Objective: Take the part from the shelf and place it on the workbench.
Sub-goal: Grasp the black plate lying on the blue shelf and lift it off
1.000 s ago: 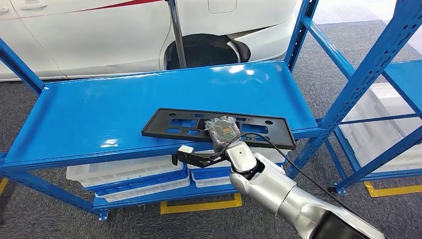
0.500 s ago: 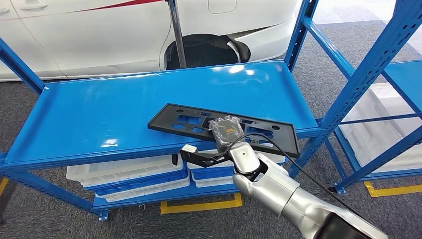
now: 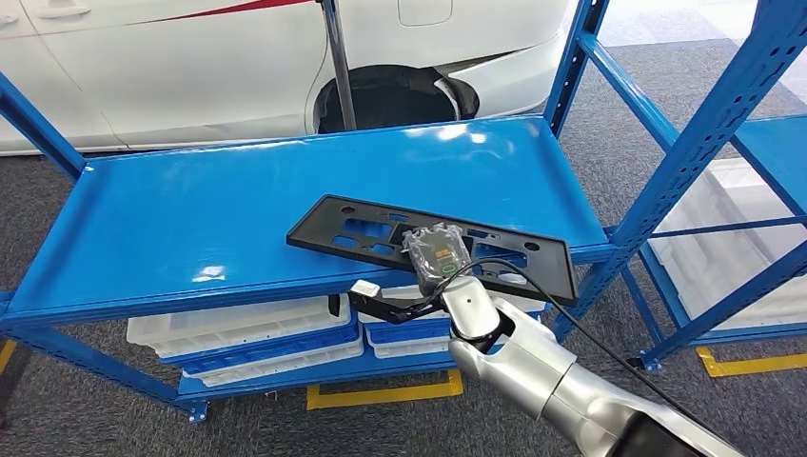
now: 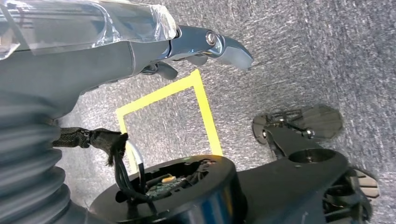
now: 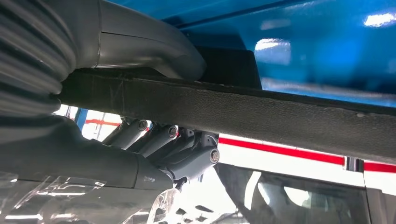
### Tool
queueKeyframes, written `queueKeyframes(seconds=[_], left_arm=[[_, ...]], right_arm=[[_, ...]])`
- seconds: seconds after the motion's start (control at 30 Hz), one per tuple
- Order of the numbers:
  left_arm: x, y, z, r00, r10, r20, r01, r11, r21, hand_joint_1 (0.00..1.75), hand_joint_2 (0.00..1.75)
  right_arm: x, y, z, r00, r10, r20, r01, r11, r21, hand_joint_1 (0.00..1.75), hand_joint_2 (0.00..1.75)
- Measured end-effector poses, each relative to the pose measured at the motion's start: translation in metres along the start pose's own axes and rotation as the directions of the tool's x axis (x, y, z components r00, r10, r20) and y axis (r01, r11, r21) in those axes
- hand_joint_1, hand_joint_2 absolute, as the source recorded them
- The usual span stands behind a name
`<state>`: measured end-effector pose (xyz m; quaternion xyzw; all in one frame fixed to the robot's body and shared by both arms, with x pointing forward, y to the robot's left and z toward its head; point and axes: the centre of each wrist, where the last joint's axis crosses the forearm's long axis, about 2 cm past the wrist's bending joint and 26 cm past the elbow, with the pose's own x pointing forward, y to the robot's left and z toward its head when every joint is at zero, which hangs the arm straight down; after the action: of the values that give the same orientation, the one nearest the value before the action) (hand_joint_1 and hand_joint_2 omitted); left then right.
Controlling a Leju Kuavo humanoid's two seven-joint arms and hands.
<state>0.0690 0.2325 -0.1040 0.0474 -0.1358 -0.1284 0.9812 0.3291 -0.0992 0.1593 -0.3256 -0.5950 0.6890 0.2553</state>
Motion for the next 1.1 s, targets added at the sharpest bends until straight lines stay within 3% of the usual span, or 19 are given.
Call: queueKeyframes(seconds=[0.47,1.1], left_arm=[[0.004,-0.001,0.000,1.000,-0.005,0.008,0.005,1.000,-0.003,0.00,1.75],[0.005,-0.002,0.000,0.998,-0.013,0.054,0.016,0.998,-0.055,0.00,1.75]], right_arm=[[0.012,-0.011,0.005,0.966,0.255,0.038,-0.239,0.939,-0.247,1.75,1.75],[0.023,-0.010,0.014,0.972,0.218,0.090,-0.191,0.951,-0.243,1.75,1.75]])
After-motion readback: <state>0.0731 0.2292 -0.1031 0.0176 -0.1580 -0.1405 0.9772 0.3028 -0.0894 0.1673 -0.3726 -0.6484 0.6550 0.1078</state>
